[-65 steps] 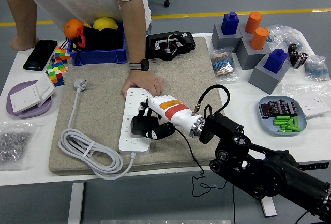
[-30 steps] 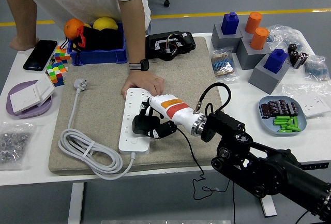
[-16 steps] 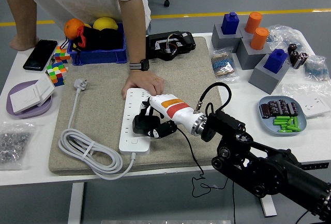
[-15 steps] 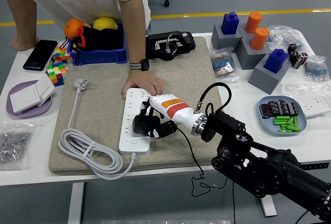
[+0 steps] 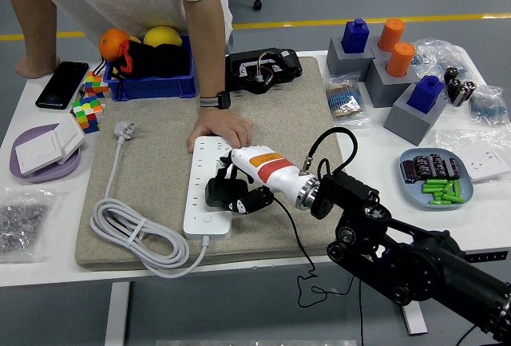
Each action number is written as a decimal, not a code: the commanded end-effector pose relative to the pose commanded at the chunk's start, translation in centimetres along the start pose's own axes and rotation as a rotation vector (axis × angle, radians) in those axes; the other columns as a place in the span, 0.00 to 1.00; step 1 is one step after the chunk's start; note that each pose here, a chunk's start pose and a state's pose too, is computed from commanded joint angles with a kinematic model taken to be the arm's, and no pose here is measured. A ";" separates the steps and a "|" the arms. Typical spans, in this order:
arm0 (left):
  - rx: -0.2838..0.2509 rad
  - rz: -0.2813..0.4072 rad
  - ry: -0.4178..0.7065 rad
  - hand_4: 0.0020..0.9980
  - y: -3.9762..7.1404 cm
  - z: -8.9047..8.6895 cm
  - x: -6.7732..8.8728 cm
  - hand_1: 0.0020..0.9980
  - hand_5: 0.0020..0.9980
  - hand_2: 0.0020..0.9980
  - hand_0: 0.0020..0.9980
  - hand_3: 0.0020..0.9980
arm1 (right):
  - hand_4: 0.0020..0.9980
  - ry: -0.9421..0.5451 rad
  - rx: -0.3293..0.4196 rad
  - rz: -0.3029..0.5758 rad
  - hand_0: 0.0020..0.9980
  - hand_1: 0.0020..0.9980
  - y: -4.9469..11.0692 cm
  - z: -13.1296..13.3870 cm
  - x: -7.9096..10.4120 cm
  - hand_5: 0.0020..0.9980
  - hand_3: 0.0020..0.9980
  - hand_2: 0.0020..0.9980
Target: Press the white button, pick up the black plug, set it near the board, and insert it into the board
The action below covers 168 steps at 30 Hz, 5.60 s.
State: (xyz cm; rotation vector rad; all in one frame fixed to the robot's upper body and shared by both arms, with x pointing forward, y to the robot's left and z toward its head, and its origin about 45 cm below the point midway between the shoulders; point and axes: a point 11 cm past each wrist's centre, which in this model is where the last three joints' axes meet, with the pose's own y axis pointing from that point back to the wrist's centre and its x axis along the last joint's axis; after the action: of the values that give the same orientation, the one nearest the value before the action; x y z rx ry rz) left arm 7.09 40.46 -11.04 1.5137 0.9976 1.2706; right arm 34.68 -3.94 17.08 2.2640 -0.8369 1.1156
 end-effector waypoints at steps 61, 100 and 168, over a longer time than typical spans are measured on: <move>-0.005 0.000 0.010 0.51 0.0 0.2 0.0 0.64 0.09 0.63 0.65 0.67 | 0.86 0.055 -0.002 -0.077 0.29 0.40 -0.2 0.6 -1.9 0.00 0.48 0.42; 0.008 0.004 0.008 0.50 0.0 -0.3 0.2 0.64 0.09 0.63 0.65 0.67 | 0.85 0.051 -0.010 -0.126 0.34 0.45 -0.8 0.1 -1.4 0.00 0.53 0.50; -0.038 -0.023 0.016 0.49 0.2 1.5 -1.5 0.64 0.08 0.63 0.65 0.67 | 1.00 -0.376 0.103 0.470 0.90 0.87 14.7 4.0 12.9 0.74 0.83 0.81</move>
State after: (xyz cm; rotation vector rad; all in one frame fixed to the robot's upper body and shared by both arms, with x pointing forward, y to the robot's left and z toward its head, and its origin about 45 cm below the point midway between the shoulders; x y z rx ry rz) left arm 8.36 38.77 -11.33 1.4607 0.9936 1.2805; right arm 32.68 -20.84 27.55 2.4747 -1.5564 0.9407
